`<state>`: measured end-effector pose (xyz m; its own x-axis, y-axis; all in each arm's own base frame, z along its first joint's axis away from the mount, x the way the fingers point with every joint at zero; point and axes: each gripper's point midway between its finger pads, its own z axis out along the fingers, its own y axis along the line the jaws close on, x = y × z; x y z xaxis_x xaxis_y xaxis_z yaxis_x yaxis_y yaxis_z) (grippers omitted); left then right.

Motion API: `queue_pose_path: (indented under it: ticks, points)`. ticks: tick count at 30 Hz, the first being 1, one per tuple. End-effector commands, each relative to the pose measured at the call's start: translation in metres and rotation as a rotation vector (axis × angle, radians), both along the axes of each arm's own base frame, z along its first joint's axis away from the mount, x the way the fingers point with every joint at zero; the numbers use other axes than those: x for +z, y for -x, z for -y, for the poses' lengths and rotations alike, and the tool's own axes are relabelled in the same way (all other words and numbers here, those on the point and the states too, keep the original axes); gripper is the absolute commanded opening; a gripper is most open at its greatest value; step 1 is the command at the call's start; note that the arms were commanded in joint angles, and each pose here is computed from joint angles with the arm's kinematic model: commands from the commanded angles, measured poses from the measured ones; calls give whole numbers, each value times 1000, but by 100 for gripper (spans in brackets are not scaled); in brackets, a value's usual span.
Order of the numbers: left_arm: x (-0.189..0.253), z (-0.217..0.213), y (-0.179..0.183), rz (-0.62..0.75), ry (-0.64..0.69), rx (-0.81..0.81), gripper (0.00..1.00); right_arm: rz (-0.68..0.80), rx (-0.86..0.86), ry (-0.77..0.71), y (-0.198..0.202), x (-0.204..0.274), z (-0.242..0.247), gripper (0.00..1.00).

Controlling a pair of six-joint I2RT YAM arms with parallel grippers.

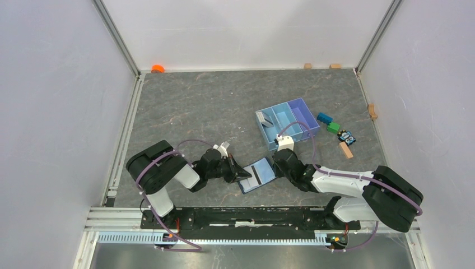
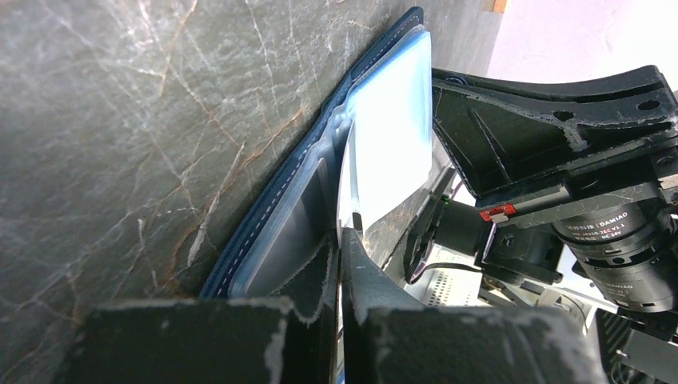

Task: Put the credit cards into the card holder
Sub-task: Insert the credit card into the card holder.

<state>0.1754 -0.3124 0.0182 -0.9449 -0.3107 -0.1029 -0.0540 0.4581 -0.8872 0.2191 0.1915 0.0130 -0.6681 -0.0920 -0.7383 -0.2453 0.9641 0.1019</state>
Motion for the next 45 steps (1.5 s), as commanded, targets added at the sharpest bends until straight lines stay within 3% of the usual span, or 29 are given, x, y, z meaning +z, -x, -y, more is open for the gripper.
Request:
queue_pose_path:
  ticks: [1,14,33,45]
  points:
    - [-40,-27,1,1,-222,18,2,-117,3,144,27,-29,31,0]
    - [-47,-30,3,5,-263,-9,2,-117,2,142,27,-29,32,0]
    - [-48,-22,12,-15,-220,37,2,-118,9,140,27,-28,29,0]
    - [-48,-34,12,22,-323,3,2,-107,-8,145,28,-25,34,0]
